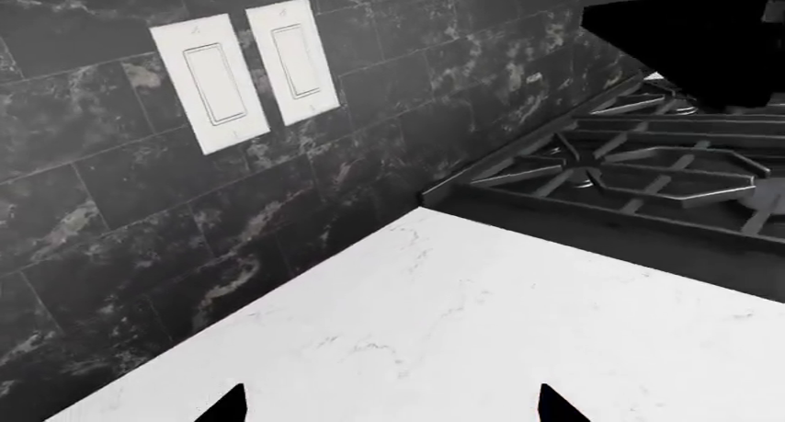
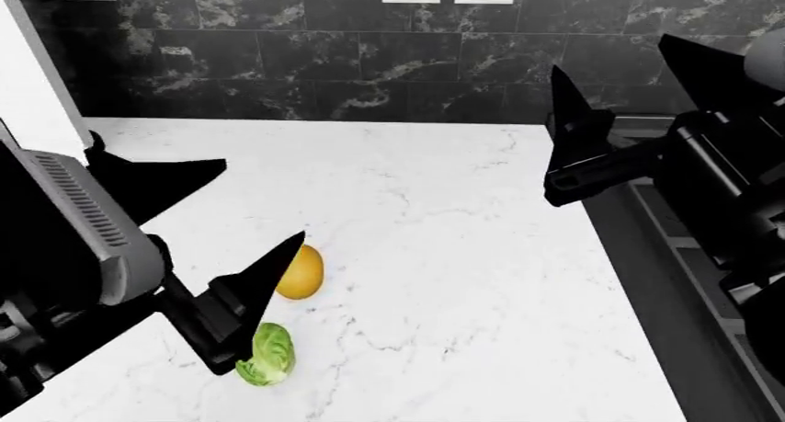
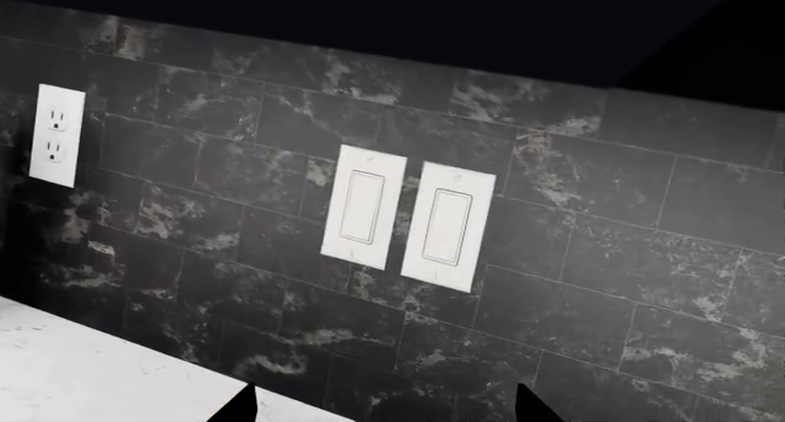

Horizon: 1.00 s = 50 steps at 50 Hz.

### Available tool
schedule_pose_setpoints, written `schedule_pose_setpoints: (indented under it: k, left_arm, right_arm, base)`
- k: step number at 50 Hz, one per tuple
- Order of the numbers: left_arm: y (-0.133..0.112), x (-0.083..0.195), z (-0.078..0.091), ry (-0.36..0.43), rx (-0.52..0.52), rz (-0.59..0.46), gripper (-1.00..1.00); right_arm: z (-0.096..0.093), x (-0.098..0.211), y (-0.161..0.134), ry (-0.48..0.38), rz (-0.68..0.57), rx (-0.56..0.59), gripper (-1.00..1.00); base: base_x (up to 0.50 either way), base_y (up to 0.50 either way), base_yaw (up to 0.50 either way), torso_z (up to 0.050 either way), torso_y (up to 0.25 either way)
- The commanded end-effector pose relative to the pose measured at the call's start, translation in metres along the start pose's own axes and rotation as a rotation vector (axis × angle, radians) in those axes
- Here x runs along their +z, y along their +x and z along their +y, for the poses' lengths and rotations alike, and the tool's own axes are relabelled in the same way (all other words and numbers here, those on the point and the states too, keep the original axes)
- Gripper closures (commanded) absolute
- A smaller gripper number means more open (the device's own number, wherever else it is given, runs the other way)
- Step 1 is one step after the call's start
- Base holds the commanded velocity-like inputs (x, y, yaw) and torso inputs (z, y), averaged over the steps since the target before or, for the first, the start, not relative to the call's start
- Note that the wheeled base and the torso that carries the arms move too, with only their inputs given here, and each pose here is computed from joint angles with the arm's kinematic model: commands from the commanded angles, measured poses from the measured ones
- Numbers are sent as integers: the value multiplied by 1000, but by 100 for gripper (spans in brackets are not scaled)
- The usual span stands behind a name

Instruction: Pick the lemon, brussel sprout from the counter and place them in the cabinet. Then close the cabinet.

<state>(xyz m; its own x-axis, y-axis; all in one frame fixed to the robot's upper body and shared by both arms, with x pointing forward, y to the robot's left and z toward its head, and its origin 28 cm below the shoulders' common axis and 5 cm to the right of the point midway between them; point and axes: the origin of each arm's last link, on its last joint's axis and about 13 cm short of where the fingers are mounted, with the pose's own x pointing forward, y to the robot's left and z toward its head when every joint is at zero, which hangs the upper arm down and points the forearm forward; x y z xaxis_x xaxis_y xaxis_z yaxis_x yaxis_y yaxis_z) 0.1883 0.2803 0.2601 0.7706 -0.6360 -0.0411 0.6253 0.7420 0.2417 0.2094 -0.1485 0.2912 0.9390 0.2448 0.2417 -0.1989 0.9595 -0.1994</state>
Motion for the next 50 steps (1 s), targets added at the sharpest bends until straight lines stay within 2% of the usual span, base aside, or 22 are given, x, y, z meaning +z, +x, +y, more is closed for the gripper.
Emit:
schedule_pose_setpoints:
  k: [1,12,50]
  left_arm:
    - [-4,-15,-3,46,-87,137,-100]
    - [-4,-29,-8,103,-96,257,-100]
    - [-2,-71,-12,83,-118,453,-100]
  right_arm:
    - [0,-1,0,2,4,-8,-100]
    - [0,-2,-1,3,4,-7,-100]
    - [1,1,0,1,1,-5,-100]
  base:
    - [0,0,0,0,0]
    - [0,0,0,0,0]
    - [0,0,0,0,0]
